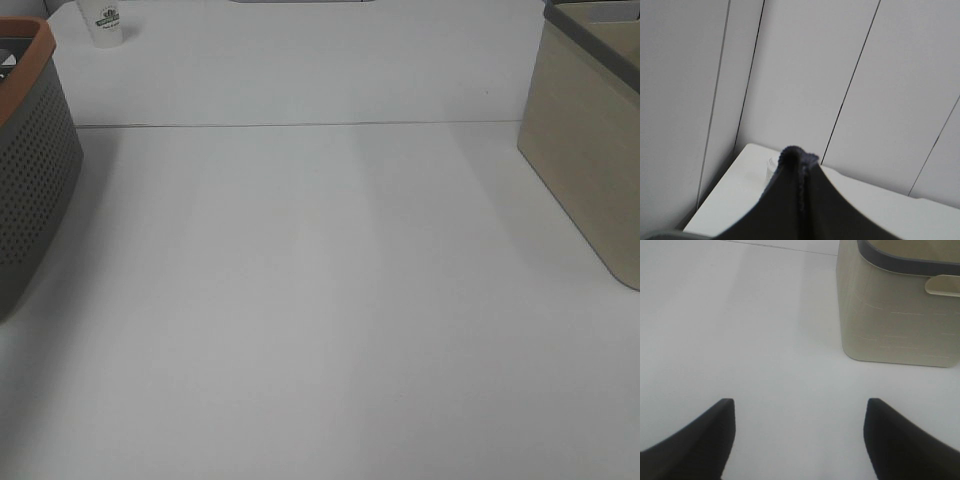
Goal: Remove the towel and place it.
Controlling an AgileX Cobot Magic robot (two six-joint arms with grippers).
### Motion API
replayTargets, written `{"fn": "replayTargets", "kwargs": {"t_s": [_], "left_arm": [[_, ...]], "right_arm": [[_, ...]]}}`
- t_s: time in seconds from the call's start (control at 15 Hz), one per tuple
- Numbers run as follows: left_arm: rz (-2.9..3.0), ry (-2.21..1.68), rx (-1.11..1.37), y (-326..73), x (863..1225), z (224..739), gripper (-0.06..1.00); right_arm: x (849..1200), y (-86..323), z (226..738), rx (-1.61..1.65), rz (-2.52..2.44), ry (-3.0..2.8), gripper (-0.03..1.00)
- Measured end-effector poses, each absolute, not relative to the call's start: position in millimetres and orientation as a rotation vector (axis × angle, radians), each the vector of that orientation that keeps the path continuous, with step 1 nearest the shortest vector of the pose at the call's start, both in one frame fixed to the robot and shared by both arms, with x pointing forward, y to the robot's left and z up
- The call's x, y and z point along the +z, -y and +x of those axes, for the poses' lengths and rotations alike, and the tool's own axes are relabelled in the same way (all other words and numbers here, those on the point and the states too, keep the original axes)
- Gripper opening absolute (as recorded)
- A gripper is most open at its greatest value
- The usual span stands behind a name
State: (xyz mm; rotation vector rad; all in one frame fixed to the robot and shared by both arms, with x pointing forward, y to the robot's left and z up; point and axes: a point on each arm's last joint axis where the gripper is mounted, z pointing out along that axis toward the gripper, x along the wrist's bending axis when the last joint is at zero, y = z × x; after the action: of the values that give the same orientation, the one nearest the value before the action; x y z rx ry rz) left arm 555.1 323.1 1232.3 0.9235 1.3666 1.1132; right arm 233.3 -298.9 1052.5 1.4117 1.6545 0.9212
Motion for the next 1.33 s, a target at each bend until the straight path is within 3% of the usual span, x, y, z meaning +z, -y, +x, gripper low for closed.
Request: {"fn": "replayTargets", "kwargs": {"t_s": [0.6, 1.33], "left_arm": [[0.884, -0.847, 1.065, -261, 1323, 531, 0.0], [1.146, -0.664, 0.831, -151, 1281, 542, 0.0]], "right_arm": [[1052, 299, 233, 0.921, 1.412, -1.654, 0.71], [1052, 298, 233, 0.937, 1.414, -1.66, 0.71]]}}
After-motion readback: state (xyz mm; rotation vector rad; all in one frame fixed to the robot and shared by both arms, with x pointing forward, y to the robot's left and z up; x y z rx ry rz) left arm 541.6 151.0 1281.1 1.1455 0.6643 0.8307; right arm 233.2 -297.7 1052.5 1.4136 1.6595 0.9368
